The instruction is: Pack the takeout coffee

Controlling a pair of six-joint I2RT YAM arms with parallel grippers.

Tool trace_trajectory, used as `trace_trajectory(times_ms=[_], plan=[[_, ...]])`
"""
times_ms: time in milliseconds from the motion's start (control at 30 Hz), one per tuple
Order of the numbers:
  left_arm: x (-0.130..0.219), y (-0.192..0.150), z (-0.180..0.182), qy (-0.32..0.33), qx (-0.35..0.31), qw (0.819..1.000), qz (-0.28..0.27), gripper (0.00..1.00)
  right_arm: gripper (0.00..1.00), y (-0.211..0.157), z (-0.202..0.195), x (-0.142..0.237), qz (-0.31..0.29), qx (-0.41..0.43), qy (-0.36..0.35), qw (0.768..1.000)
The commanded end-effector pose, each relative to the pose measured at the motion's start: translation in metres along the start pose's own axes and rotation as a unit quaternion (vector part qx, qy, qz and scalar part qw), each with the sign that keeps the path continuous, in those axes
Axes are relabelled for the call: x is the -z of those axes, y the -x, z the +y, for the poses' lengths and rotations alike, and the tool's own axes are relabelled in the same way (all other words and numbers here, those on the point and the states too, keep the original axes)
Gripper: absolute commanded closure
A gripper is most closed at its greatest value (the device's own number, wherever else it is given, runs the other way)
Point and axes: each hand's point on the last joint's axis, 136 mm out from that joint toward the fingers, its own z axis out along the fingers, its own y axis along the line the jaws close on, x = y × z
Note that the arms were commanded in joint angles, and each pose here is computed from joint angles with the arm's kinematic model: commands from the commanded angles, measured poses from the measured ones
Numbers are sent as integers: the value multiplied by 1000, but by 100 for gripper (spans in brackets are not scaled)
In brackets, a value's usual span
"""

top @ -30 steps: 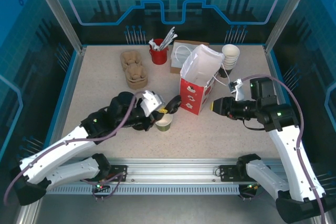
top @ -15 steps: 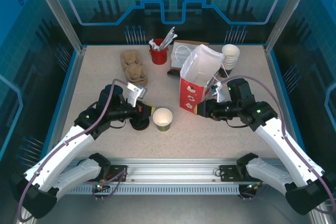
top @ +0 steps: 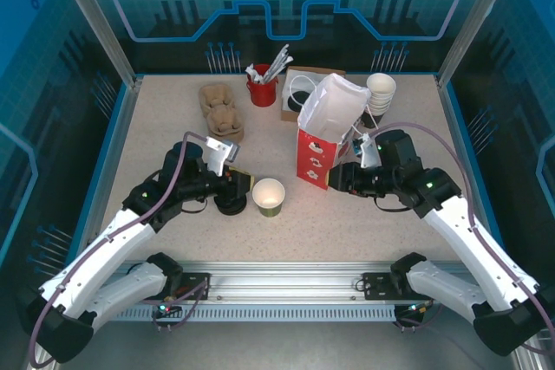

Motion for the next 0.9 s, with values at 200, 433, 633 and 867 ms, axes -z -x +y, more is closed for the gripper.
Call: trace_trajectory(times_ms=[200, 433, 633, 867], plan=[[2, 40, 17, 63, 1, 996, -63, 59, 59, 9, 15, 27, -25, 42, -11, 999], [12, 57, 26, 99, -7, 990, -100, 49, 59, 17, 13, 42, -49, 58, -32, 997], [14, 66, 30, 117, -11, 987, -114, 41, 59, 23, 8, 53, -68, 59, -42, 995], [-2, 91, 40, 141, -24, 982, -124, 37, 59, 32, 2, 63, -87, 58, -47, 993]])
